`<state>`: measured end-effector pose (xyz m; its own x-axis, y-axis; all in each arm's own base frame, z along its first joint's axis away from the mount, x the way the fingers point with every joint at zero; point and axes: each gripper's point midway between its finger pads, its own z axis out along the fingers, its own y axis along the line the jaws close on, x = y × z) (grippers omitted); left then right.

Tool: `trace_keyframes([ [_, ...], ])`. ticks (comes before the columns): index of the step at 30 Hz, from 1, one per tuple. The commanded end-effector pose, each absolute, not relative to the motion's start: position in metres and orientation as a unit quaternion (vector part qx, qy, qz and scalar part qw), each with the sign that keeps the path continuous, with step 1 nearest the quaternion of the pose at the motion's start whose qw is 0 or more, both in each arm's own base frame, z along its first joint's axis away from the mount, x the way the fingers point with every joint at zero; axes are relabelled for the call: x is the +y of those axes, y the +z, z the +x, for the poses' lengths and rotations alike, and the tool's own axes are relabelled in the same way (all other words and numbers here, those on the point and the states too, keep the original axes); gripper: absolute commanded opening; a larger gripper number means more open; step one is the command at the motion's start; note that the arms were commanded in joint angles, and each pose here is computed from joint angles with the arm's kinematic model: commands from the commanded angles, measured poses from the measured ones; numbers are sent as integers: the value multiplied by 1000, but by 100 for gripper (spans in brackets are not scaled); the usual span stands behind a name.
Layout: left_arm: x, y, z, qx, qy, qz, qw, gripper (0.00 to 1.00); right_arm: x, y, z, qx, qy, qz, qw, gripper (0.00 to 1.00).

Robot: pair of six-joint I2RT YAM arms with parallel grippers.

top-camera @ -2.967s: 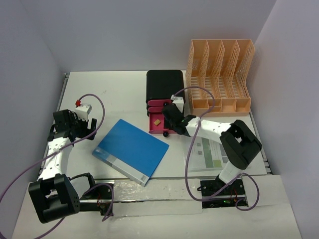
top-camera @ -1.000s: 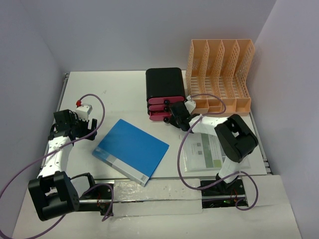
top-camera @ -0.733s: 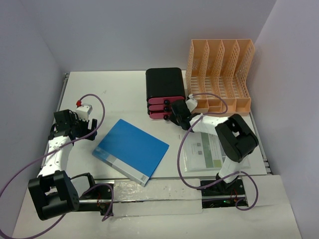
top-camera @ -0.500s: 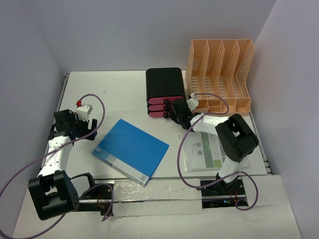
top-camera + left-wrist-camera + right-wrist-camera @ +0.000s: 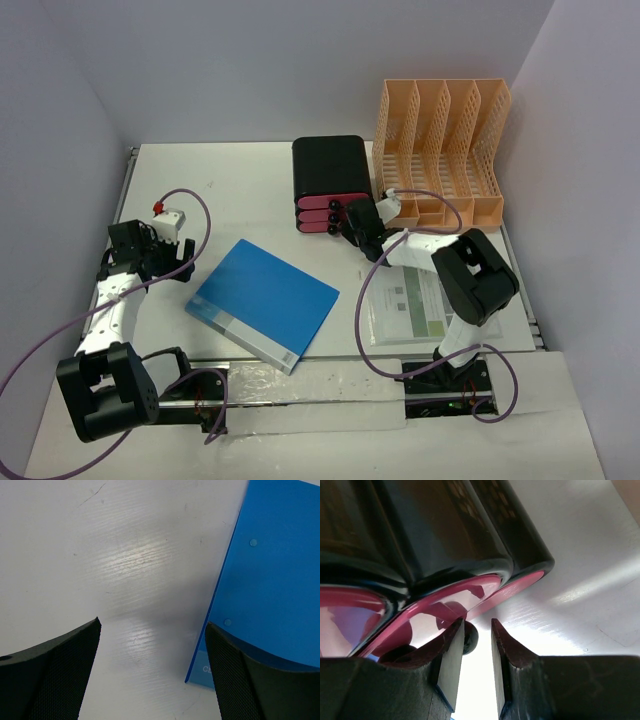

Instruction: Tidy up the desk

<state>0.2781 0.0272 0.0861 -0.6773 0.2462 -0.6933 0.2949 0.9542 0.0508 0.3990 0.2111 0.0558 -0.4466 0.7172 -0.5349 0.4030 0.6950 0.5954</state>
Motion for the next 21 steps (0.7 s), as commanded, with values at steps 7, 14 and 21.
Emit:
trace_keyframes([
  [7,26,91,282,910,-37,156,383,91,206,104,363,827,209,274,443,38],
  [14,26,89,280,913,-39,159,374,91,243,129,284,879,182,55,438,49],
  [21,28,90,273,922,-38,158,352,91,286,127,181,903,226,-110,347,55],
])
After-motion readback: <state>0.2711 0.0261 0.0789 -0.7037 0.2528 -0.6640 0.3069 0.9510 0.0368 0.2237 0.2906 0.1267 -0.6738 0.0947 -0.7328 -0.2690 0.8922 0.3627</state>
